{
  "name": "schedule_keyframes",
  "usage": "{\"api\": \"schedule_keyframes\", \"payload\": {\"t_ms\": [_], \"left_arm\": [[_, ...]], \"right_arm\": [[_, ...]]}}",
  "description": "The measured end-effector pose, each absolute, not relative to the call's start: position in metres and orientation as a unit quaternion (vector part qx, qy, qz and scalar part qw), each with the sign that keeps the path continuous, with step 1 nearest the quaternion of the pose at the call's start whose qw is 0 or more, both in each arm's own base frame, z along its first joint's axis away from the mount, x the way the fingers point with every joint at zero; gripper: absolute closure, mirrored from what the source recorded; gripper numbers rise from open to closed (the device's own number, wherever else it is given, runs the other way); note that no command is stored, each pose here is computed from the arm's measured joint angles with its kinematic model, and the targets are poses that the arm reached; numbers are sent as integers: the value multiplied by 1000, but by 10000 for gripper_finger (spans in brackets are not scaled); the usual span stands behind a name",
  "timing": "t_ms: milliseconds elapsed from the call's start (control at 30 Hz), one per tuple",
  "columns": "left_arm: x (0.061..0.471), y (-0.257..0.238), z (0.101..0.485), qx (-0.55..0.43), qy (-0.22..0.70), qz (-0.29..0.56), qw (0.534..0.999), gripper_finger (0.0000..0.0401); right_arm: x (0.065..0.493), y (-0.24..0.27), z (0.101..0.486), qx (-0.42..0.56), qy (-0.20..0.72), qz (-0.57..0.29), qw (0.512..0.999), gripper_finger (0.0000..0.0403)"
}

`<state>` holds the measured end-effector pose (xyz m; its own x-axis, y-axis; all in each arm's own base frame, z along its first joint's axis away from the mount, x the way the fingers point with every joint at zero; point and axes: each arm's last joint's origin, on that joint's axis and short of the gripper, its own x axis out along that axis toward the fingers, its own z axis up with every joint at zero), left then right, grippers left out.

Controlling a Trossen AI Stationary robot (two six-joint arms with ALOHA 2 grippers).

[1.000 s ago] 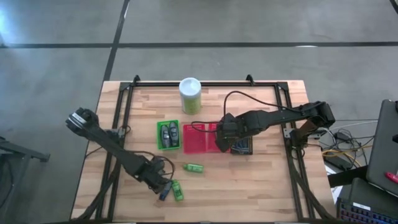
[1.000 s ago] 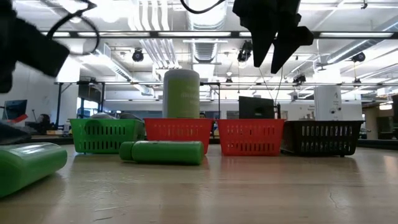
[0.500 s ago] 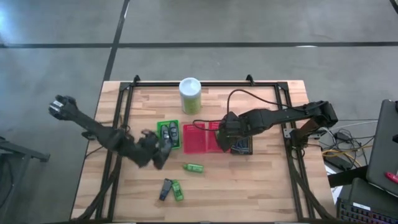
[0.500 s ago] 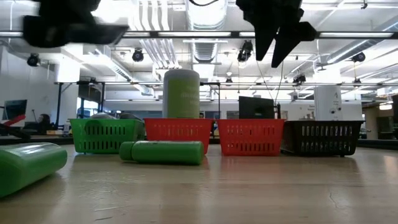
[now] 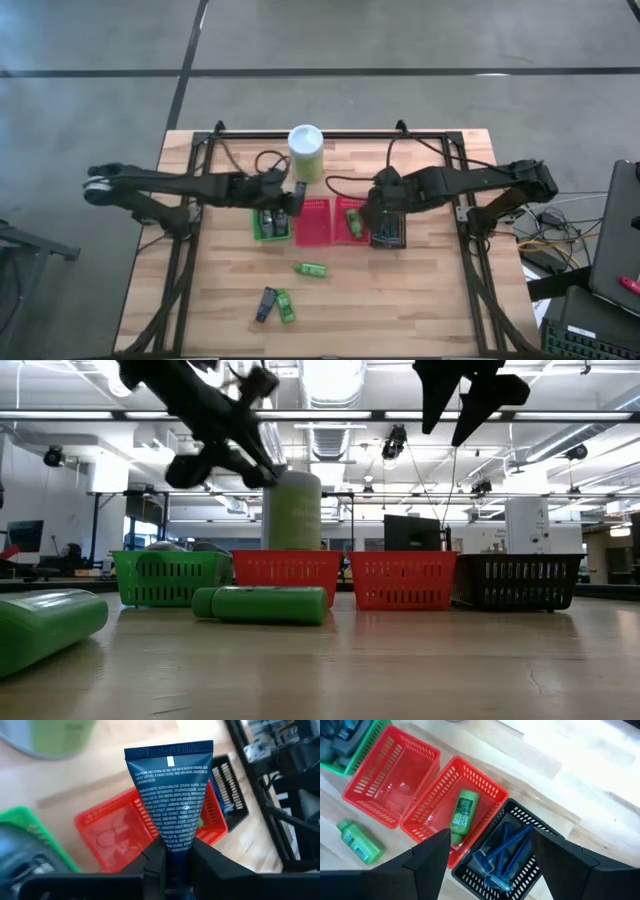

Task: Pick & Place Travel size toiletries
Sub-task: Put the left shave cream into the left red bin, then put the shave cream into the left red bin

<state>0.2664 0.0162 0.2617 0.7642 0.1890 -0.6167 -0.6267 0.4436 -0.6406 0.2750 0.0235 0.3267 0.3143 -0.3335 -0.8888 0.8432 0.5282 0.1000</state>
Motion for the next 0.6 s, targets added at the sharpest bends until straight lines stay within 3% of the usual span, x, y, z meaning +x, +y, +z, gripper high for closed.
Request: {"api": "schedule_keyframes", "payload": {"t_ms": [300,600], "left_arm": [[297,19,219,-514,283,273,763,326],[314,16,205,-527,291,251,758,263]], "right_arm": [[270,23,328,286,434,-401,754,121],[268,22,327,268,440,-407,754,143]]}}
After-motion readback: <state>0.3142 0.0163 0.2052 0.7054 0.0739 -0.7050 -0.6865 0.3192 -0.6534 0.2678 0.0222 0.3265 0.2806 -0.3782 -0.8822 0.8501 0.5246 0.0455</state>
